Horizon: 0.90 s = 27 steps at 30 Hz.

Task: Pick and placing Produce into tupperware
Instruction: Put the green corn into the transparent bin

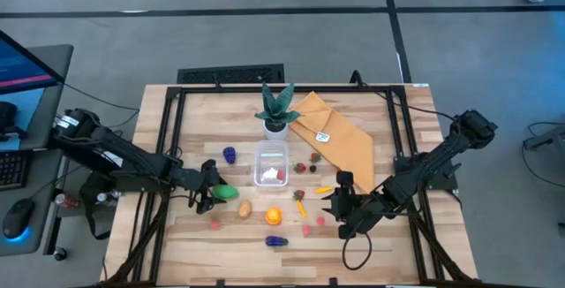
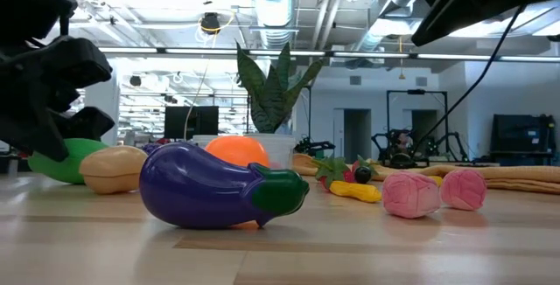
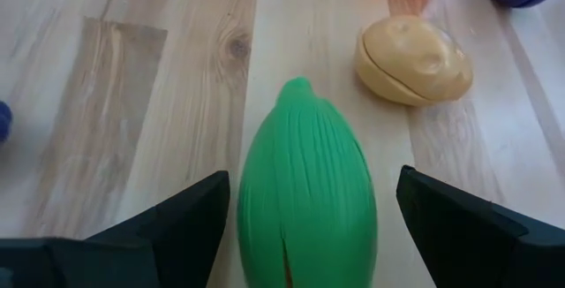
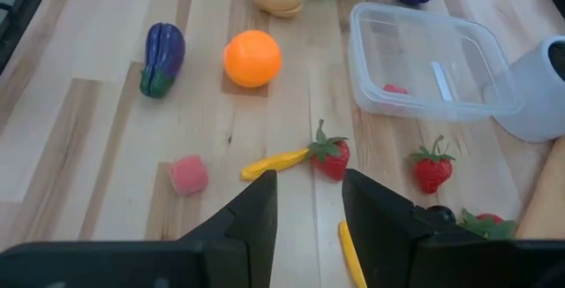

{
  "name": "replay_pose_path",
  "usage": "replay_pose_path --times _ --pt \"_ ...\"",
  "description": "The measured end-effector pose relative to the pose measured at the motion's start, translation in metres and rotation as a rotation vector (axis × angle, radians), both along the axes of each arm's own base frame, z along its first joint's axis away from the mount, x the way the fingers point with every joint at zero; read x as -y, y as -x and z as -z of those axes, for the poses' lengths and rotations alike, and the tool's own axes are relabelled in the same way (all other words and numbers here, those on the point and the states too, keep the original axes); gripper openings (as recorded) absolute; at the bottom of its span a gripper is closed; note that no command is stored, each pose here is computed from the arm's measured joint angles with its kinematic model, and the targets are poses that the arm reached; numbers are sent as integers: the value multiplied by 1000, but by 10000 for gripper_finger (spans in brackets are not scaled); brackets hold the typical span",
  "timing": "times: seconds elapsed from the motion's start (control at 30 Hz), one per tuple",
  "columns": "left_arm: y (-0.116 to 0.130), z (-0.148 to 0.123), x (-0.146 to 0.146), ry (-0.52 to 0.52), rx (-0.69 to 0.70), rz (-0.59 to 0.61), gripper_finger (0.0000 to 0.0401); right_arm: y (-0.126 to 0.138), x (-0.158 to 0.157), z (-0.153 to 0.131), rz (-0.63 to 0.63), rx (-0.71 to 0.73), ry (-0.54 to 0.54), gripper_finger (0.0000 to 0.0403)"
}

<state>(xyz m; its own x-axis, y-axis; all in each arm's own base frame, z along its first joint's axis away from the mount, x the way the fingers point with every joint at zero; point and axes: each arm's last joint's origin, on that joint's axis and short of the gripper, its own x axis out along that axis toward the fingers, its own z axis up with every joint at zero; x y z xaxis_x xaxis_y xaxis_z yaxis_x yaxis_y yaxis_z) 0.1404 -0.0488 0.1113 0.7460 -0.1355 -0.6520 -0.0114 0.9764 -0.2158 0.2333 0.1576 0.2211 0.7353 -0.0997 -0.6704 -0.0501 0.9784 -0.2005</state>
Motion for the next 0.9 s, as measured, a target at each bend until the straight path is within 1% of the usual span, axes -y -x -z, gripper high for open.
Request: replay_pose_path --times 0.17,0.37,0.57,0.9 --pt "0 0 1 -35 6 38 311 0 0 0 0 0 0 123" --pt "2 0 5 -39 6 64 297 0 0 0 0 0 0 123" --pt "4 2 5 -66 -6 53 291 0 0 0 0 0 0 123" --pt "4 2 4 -78 -11 42 291 0 0 0 0 0 0 123"
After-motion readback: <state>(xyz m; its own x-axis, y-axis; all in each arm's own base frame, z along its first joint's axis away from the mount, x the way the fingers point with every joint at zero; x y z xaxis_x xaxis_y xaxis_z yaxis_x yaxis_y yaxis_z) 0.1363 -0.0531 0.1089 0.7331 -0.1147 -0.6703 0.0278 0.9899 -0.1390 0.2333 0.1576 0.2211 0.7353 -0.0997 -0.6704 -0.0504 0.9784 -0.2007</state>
